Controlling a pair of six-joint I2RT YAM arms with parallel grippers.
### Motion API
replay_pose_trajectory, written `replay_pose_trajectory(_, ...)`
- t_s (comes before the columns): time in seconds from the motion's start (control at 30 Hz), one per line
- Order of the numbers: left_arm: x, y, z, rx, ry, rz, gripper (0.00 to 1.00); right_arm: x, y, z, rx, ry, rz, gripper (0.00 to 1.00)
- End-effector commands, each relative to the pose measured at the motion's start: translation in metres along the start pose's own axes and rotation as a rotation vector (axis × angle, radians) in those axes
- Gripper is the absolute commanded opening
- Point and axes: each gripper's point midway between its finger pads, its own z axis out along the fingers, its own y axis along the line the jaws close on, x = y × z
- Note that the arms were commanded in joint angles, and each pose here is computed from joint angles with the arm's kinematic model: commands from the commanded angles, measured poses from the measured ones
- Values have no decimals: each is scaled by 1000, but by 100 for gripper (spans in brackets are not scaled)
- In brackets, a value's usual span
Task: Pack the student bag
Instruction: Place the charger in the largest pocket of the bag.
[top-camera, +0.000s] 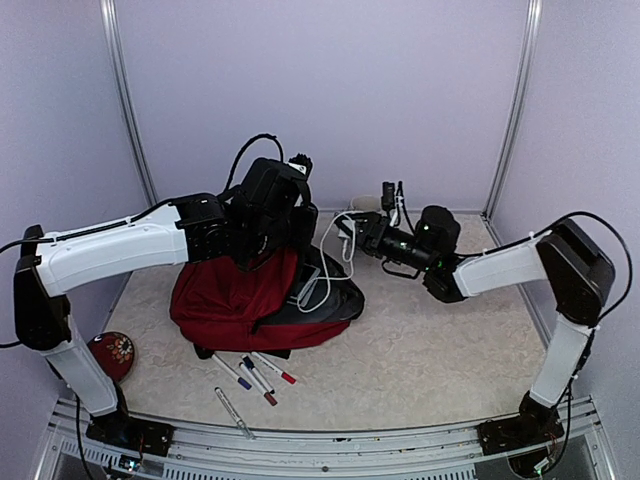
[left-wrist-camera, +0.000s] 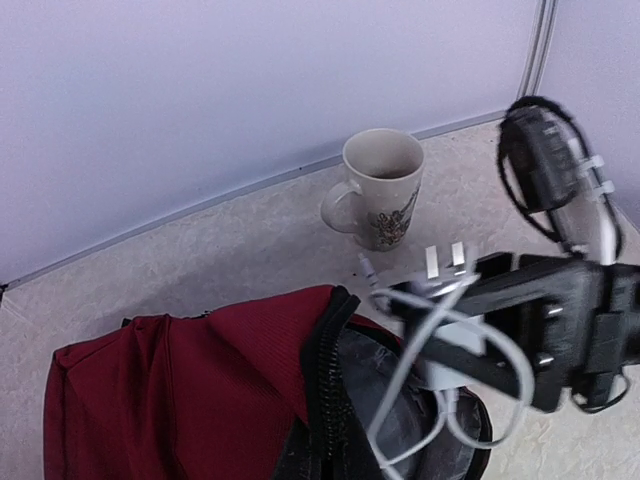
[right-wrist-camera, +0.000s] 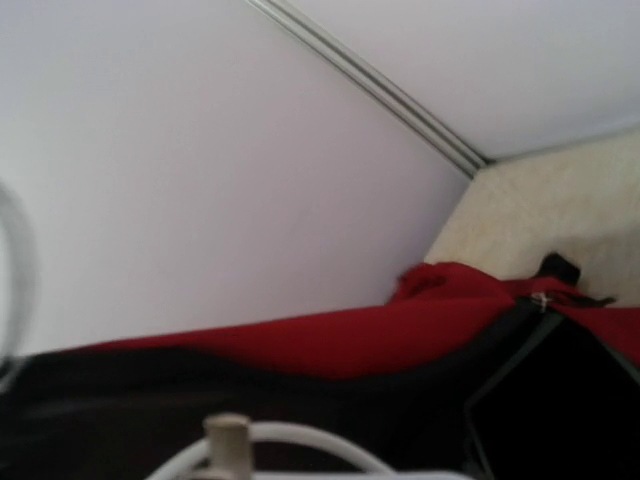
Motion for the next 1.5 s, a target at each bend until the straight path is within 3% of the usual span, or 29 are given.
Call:
replay_pose_trajectory(0.0,-34,6,-17,22,-87,-31,0,20,5,61,-67,8,19,0)
replay_pose_trajectory(0.13,-41,16,-21,25,-106,-52,0,83,-27,99,9,161,24,0)
replay_pose_trajectory(0.43,-43,34,-25,16,-120,-69,0,195,-64,110,156,585,-50,0)
replay_pose_trajectory(0.5,-41,35,-26,18,-121,-72,0,206,-67,102,214,661,-96,13)
replay_pose_trajectory(0.7,-35,37,-27,23,-115,-77,0,173,-59,76,372,658,-261,70)
replay_pose_trajectory(0.77,-34,37,-27,28,-113,-77,0,161,-58,65,435,672,-309,80)
replay_pose_trajectory(1.0,-30,34,-25,43,-99,-82,0,131,-56,29,591,733,-491,88)
replay_pose_trajectory(1.2,-23,31,-25,60,-82,-76,0,98,-50,-7,726,710,-573,93)
replay_pose_trajectory(1.3,-14,30,-25,74,-64,-73,0,79,-45,-29,742,660,-553,94)
replay_pose_trajectory(1.47,-8,23,-27,103,-49,-66,0,79,-41,-46,598,630,-410,89)
